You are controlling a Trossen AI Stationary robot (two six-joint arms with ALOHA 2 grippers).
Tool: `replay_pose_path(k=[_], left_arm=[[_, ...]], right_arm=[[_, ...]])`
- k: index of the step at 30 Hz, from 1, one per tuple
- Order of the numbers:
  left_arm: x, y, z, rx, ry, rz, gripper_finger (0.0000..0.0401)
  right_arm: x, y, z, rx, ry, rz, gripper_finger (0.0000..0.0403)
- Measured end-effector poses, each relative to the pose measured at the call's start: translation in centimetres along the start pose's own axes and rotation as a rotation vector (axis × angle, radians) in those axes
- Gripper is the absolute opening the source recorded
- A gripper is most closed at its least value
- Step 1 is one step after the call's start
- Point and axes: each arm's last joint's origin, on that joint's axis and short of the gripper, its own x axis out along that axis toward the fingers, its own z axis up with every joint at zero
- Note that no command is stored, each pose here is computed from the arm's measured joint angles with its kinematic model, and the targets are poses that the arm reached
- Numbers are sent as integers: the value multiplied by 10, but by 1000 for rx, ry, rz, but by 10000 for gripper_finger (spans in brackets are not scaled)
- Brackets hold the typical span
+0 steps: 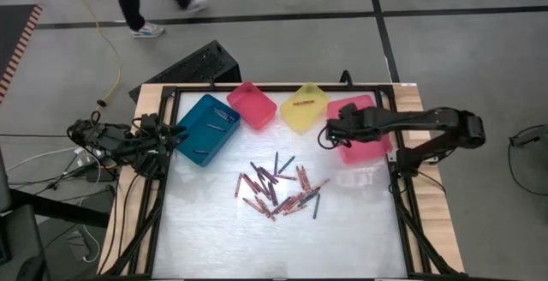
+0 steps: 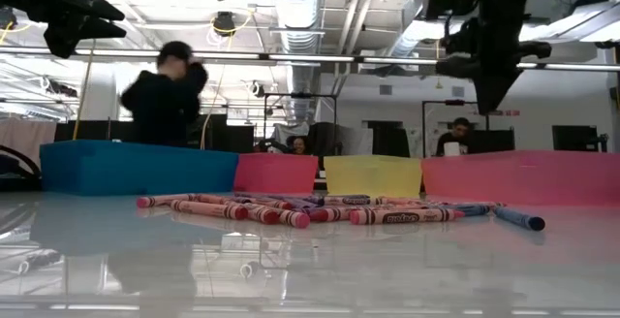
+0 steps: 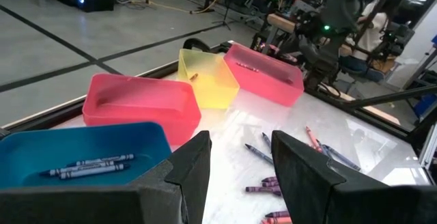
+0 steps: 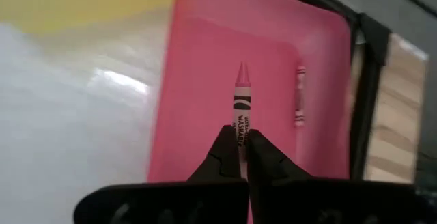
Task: Sort crayons
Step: Put the pink crayon into the right pink bin
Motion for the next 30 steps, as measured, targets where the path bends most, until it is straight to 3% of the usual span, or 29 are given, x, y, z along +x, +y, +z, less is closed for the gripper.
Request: replay_pose_path(k=[15,30], left_arm=[[0,0,0,2,1,0,145],[0,0,0,2,2,1,145]], right_arm=[[69,-8,13,-35,199,-275,7],[130,-31,2,108,195,-124,15]])
